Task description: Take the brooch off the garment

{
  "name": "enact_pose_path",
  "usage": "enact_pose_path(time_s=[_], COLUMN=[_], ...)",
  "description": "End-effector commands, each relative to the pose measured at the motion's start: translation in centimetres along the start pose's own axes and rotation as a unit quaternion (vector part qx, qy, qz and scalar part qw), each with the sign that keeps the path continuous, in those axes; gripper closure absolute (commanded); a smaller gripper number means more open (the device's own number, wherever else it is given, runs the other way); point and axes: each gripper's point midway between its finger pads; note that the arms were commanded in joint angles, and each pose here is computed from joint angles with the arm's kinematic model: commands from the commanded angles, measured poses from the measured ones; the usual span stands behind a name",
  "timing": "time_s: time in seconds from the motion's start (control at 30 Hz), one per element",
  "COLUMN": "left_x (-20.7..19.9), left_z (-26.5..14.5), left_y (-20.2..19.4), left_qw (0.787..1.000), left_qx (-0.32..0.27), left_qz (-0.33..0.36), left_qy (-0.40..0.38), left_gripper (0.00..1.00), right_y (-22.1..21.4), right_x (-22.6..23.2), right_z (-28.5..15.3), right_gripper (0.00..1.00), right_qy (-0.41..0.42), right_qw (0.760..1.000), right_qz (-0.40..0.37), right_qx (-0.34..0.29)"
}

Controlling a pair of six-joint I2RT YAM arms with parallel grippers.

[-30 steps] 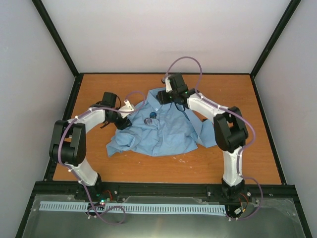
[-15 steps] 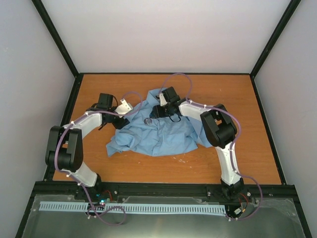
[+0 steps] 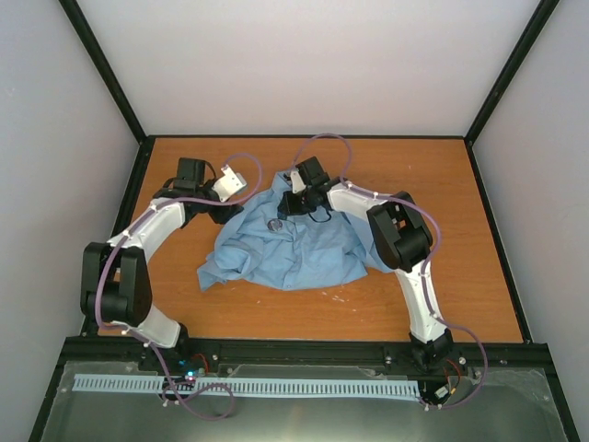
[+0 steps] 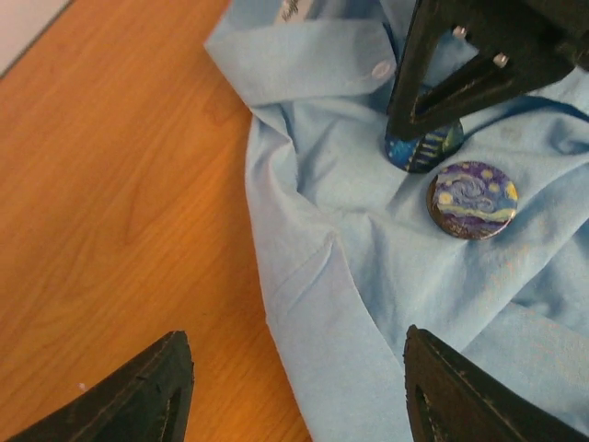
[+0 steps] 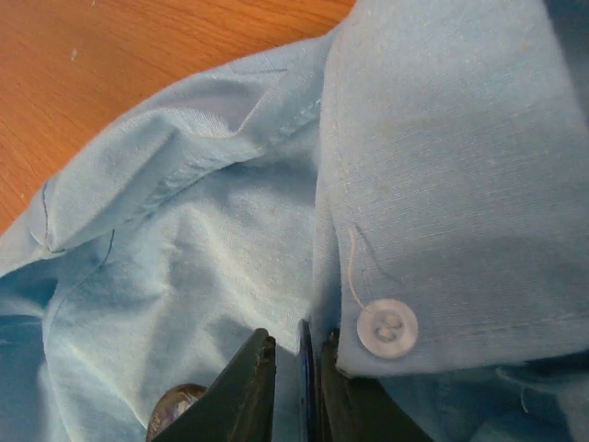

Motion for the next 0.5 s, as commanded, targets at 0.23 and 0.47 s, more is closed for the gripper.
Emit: enact_pose_path(time_s=[0.23,0.47], left_x=[1.1,0.9], left_z=[-4.5,-5.6], left_y=[5.7,6.7], left_qw=[0.996,0.995], left_qx=[-0.068,-0.08], left_qz=[0.05,0.064], left_qy=[0.015,0.01], left_gripper=[0.36,0.36], right_y=[-0.5,0.2], right_x=[0.4,1.6], right_z=[-0.5,-1.5], right_gripper=[0.75,0.98], right_qy=[-0.006,0.014], right_qw=[1.0,1.0], right_qz=[-0.01,-0.011], right_qx=[0.023,0.013])
Point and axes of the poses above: each gripper's point midway between its finger pads, its own z axis out along the fingers, its own x axis along the line the jaws close on, y = z × x, and after that the axes turned 2 degrees about -z, right-handed
